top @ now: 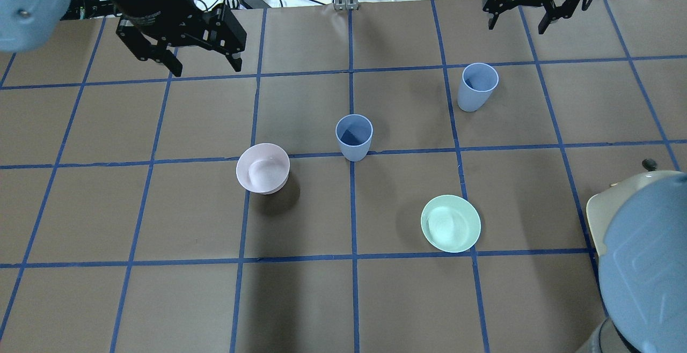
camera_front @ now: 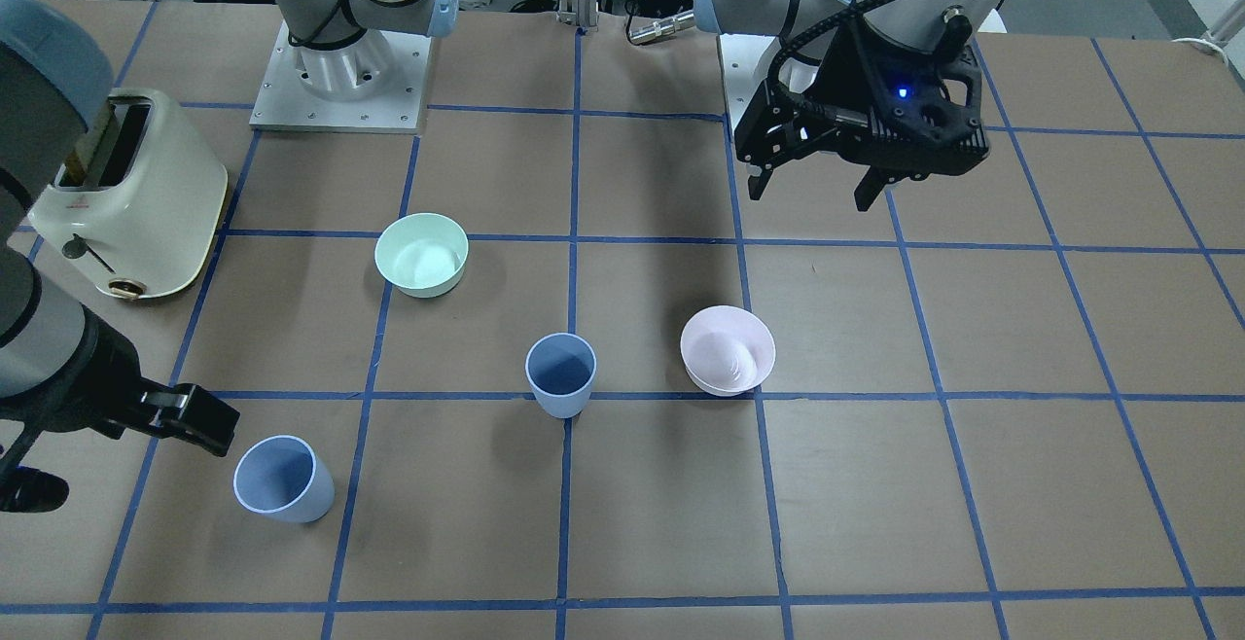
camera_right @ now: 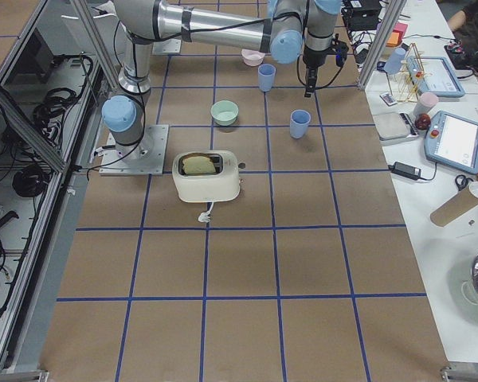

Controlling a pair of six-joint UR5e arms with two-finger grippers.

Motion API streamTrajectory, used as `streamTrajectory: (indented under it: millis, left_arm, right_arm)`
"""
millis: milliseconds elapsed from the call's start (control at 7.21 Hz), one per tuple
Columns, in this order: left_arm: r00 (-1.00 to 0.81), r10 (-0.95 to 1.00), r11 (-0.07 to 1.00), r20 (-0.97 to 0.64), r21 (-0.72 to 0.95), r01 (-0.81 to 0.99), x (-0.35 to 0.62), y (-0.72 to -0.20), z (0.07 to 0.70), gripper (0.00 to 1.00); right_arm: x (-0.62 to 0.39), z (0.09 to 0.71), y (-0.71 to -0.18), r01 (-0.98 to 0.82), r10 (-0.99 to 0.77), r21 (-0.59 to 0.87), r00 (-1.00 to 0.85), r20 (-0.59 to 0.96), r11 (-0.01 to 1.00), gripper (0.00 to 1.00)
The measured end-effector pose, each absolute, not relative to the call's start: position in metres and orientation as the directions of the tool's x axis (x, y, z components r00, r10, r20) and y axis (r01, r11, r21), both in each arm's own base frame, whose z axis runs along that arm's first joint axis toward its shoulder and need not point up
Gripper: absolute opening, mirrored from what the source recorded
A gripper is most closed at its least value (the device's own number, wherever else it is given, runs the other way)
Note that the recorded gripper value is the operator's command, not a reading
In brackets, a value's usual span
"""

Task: Stack blue cups with both arms

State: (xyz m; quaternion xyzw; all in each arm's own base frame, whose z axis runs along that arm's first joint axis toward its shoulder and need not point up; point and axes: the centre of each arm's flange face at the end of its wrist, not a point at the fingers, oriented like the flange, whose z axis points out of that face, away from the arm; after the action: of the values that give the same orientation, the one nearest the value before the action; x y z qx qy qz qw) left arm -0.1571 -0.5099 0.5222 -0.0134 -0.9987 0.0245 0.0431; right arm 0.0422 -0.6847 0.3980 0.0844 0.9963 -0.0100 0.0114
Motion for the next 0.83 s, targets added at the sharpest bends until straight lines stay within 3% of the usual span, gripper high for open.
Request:
streamTrajectory:
  millis: [832]
  left_arm:
    - [-1.0, 0.017, 0.998, 0.007, -0.057, 0.017, -0.143, -0.505, 0.52, 1.0]
  right_arm:
    - [0.017, 0.32, -0.696, 0.198, 0.2, 0.029, -0.979, -0.043, 0.98, 1.0]
